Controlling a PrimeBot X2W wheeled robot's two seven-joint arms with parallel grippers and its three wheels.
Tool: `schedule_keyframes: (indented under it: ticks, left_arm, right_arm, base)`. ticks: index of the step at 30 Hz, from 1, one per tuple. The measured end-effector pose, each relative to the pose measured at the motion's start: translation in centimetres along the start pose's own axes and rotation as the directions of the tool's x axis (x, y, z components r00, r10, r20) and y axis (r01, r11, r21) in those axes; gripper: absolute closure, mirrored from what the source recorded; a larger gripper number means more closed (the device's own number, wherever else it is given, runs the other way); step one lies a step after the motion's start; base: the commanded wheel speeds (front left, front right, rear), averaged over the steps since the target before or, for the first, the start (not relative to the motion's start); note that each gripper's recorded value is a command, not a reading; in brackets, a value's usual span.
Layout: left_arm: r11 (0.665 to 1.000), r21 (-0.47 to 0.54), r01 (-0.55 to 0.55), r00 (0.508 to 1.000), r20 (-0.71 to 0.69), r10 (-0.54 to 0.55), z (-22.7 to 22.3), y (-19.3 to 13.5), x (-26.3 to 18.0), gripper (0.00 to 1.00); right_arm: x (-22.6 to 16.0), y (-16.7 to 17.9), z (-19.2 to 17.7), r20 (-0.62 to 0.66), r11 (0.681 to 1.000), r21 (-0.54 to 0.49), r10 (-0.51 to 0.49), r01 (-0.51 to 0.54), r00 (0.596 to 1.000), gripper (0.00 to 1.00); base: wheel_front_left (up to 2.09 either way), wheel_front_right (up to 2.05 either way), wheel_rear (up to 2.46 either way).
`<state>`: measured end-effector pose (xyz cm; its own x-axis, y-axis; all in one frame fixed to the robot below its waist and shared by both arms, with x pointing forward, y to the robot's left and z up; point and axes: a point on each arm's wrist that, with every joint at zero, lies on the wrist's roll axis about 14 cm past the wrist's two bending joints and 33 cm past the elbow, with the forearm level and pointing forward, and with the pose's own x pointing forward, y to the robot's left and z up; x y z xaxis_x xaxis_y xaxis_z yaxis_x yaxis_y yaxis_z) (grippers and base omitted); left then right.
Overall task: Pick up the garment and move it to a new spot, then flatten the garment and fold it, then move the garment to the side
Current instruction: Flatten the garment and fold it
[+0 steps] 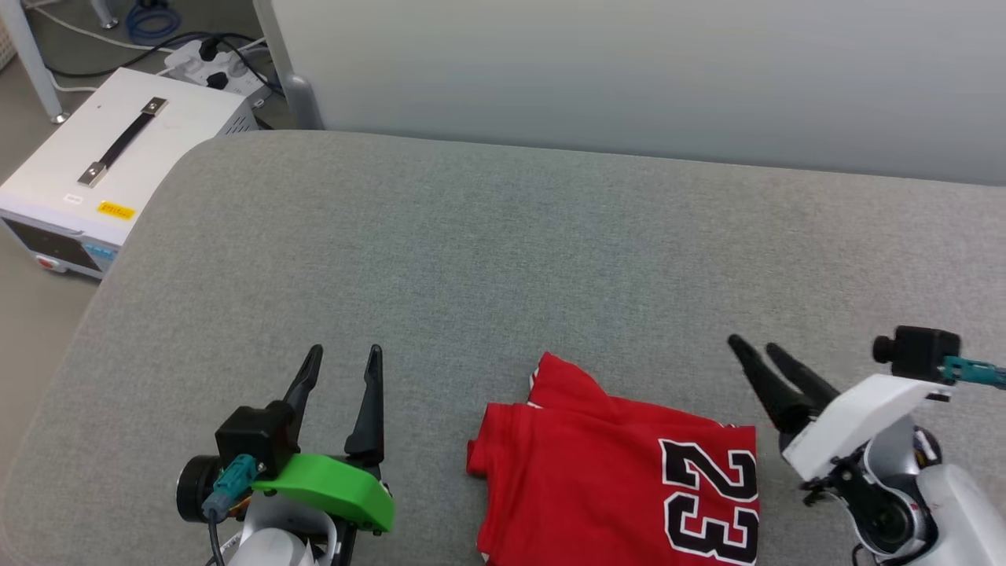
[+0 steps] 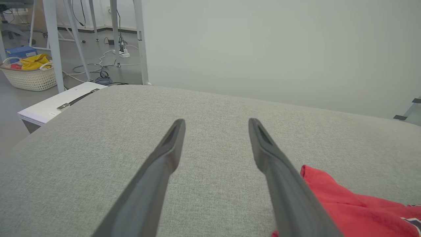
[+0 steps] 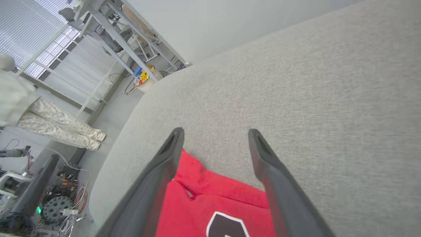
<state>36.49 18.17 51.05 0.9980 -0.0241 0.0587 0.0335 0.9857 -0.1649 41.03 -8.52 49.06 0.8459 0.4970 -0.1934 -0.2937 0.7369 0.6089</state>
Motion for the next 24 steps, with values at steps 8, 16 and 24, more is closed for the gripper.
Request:
schedule_keyframes:
  ticks: [8, 16, 24]
  left_arm:
    - [0.999, 0.007, 0.045, 0.999, 0.008, -0.045, 0.3, -1.5, 0.6, 0.00]
    - [0.998, 0.016, 0.062, 0.998, 0.006, -0.062, 0.2, -2.1, 1.0, 0.00]
    - [0.998, 0.017, 0.058, 0.998, -0.020, -0.058, -0.6, -2.0, 0.2, 0.00]
  right_arm:
    - [-6.6, -5.7, 7.6, 0.367, 0.909, -0.287, -0.186, 0.301, 0.911, 0.00]
    - [-10.6, -4.2, 8.6, 0.472, 0.800, -0.444, -0.173, 0.403, 0.864, 0.00]
    - [-12.9, -3.2, 7.1, 0.481, 0.793, -0.431, -0.203, 0.432, 0.853, 0.00]
  base:
    - [0.00, 0.00, 0.00]
    - [0.00, 0.00, 0.00]
    - [0.00, 0.00, 0.00]
